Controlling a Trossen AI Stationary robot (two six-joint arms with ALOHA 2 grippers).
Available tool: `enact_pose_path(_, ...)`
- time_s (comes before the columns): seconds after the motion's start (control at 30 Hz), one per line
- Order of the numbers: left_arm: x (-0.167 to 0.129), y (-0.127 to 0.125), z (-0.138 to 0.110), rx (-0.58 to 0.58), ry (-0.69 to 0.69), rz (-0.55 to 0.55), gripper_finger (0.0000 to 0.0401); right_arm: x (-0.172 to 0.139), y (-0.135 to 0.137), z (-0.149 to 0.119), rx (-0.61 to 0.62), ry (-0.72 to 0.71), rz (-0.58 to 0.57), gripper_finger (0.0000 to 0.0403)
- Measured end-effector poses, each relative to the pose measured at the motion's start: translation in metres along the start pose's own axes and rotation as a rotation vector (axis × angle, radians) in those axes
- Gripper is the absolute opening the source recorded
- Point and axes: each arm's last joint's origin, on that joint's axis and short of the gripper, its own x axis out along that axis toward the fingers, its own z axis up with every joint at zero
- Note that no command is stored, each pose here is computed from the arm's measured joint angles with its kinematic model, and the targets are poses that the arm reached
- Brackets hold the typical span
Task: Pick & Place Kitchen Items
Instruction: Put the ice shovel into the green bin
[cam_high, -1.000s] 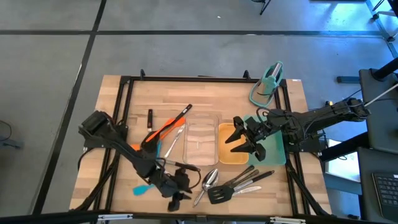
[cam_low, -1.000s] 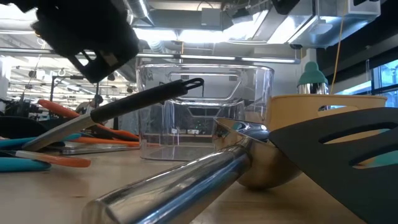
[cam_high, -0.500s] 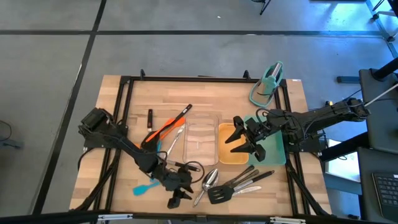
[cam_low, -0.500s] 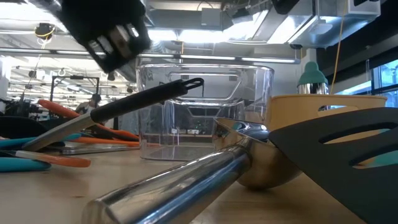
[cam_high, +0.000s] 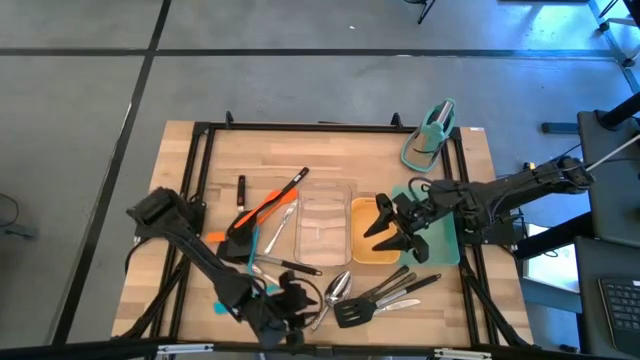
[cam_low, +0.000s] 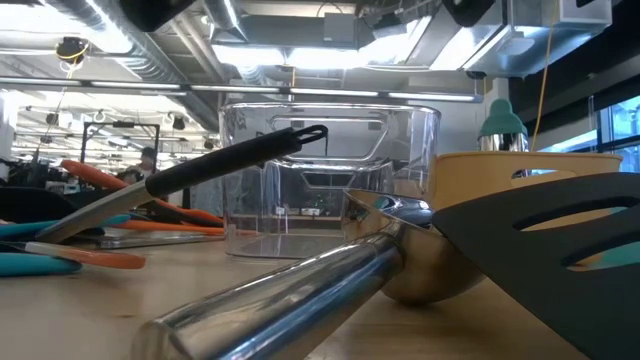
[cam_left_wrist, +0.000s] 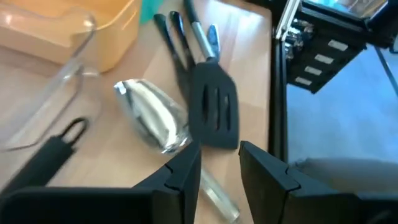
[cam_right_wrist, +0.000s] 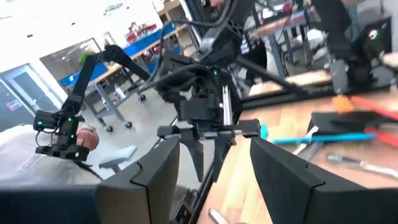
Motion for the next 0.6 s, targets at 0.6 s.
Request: enact_pose_path(0.6,0.074,-0.016,-0.009,-0.103,0.403,0.262,0.0188,0.005,0.019,-0.019,0.035,0.088,-0.041,0.0202)
